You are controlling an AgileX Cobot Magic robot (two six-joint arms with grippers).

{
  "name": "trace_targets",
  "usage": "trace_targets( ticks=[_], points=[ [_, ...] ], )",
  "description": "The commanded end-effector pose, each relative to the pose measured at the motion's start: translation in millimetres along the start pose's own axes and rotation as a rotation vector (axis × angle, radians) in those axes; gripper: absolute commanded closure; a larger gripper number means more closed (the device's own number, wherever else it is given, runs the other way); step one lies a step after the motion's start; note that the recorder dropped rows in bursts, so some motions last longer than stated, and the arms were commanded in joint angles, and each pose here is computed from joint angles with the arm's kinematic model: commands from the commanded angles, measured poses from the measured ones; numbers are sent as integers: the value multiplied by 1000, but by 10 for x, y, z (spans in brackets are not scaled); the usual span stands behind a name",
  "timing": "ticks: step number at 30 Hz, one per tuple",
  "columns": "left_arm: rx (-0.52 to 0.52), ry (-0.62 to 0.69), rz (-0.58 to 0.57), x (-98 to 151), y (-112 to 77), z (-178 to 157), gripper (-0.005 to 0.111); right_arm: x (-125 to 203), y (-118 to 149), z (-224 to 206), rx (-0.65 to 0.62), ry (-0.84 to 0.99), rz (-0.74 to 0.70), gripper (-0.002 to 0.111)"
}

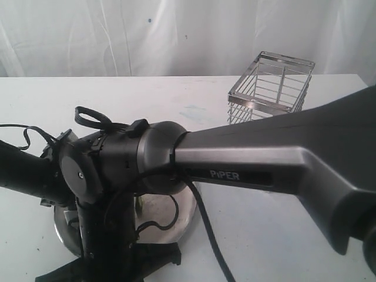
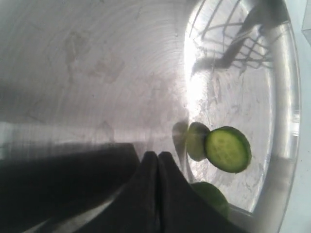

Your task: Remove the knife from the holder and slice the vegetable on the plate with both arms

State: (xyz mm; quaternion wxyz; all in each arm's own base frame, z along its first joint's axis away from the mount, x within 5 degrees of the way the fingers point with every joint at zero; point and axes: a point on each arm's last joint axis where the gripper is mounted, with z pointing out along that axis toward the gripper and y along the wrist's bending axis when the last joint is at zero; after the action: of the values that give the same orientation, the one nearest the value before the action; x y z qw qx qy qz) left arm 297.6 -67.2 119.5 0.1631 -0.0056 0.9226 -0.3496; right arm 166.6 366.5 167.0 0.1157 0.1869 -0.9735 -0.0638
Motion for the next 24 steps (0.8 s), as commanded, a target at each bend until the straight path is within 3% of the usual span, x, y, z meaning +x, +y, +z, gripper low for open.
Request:
trace_targets(
  ticks=[1,7,12,24],
  points=[
    [58,-47,57,-119,-151,-139,107,-17,-22,-126,19,-86,-57,108],
    [122,-201,37,-309,-265,-515,107,-41,-74,-211,37,-122,-70,108],
    [78,-298,54,-371,-228,-823,107,-117,-191,-303,42,-136,-144,108],
    [46,-569,12,-402,-286,-1563,107,-585,-1027,-855,-66,-272,-152,108]
  ],
)
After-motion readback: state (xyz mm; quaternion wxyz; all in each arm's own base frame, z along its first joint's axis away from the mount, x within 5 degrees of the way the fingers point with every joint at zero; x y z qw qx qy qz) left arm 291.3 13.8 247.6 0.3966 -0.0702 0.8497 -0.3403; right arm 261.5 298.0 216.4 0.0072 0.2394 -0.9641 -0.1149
